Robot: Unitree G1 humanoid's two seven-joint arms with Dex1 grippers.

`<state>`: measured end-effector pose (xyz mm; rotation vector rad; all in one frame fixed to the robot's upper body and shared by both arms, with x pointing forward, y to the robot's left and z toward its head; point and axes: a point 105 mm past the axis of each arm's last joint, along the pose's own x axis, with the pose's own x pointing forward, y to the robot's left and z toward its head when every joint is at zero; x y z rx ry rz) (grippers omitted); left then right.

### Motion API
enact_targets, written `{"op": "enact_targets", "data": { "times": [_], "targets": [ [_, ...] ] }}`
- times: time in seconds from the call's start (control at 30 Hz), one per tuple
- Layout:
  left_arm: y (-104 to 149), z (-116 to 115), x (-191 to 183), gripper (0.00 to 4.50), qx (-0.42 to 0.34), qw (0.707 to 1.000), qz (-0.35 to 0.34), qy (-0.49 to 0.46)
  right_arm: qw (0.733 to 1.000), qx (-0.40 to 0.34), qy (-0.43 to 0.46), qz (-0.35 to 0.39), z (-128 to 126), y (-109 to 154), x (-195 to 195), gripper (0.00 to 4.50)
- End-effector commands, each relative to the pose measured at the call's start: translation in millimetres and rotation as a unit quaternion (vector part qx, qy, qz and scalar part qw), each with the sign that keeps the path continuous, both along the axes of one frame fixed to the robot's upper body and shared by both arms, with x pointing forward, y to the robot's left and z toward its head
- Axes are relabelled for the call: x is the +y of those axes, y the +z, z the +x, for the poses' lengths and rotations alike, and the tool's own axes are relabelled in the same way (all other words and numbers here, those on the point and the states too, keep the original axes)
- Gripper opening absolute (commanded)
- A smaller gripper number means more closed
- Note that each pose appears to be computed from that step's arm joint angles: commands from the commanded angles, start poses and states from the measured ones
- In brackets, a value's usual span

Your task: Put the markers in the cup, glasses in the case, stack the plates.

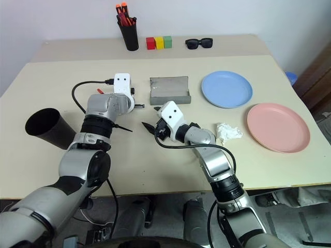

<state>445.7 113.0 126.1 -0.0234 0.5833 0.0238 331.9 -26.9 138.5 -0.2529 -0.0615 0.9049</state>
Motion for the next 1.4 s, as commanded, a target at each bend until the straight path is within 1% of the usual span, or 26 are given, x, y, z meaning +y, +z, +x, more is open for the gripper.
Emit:
{"op": "enact_targets", "data": {
  "times": [0.03,0.07,0.13,0.17,0.2,0.27,0.3,0.37,0.43,0.53,0.6,0.63,0.67,0.77,0.9,1.0,1.2,1.4],
  "targets": [
    [35.4,9.6,-3.8,0.01,-0.117,0.993,-0.01,0.0,1.0,-0.023,0.001,0.015,-1.0,12.9,-0.5,3.45],
    [54.7,11.5,-3.7,0.01,-0.176,0.984,-0.008,-0.008,1.0,-0.024,0.0,0.015,-0.5,13.7,-0.7,3.45],
    [79.3,9.7,-2.7,0.01,-0.245,0.97,-0.001,-0.014,1.0,-0.027,-0.002,0.016,0.4,15.5,-3.2,3.45],
    [92.4,6.8,2.1,0.01,-0.274,0.962,0.004,-0.008,0.999,-0.027,-0.001,0.02,0.7,17.8,-4.6,3.45],
    [110.2,0.4,9.8,0.01,-0.319,0.948,-0.01,-0.003,0.999,-0.025,0.011,0.031,-1.1,22.4,-4.2,3.45],
    [136.3,-16.7,17.8,0.01,-0.395,0.918,-0.034,-0.015,0.998,-0.025,0.032,0.046,-4.7,29.7,-6.3,3.45],
    [147.5,-28.7,26.1,0.01,-0.433,0.901,-0.031,-0.015,0.997,-0.023,0.045,0.053,-6.5,33.5,-7.2,3.45],
    [160.4,-52.7,48.7,0.01,-0.482,0.876,-0.01,0.003,0.996,-0.019,0.067,0.064,-9.0,39.5,-9.8,3.45],
    [165.6,-76.4,72.9,0.01,-0.514,0.857,0.025,0.034,0.993,-0.014,0.098,0.069,-13.8,43.8,-12.4,3.45],
    [165.1,-103.4,100.4,0.01,-0.535,0.838,0.069,0.078,0.991,-0.015,0.121,0.062,-16.0,45.8,-16.4,3.45],
    [162.9,-127.3,125.3,0.01,-0.55,0.82,0.093,0.129,0.991,-0.015,0.122,0.06,-11.8,47.5,-19.1,3.45],
    [159.6,-137.7,133.3,0.01,-0.55,0.814,0.115,0.145,0.99,-0.016,0.124,0.057,-10.0,47.8,-20.2,3.45],
    [155.2,-149.1,143.3,0.01,-0.55,0.809,0.123,0.165,0.99,-0.017,0.128,0.056,-8.0,48.6,-18.6,3.45],
    [146.6,-167.5,149.1,0.01,-0.549,0.804,0.137,0.184,0.988,-0.019,0.142,0.056,-6.1,52.1,-16.6,3.45],
    [130.8,-181.1,152.2,0.01,-0.53,0.807,0.17,0.2,0.982,-0.014,0.176,0.07,-11.8,59.5,-11.7,3.45],
    [115.6,-188.2,156.1,0.01,-0.512,0.814,0.178,0.209,0.976,-0.003,0.205,0.078,-19.7,63.3,-7.7,3.45],
    [95.9,-191.1,162.1,0.01,-0.492,0.821,0.186,0.224,0.973,0.011,0.222,0.069,-27.0,60.7,-7.8,3.45],
    [76.8,-190.5,167.8,0.01,-0.472,0.825,0.198,0.241,0.976,0.013,0.209,0.062,-25.8,55.4,-11.7,3.45]
  ]
}}
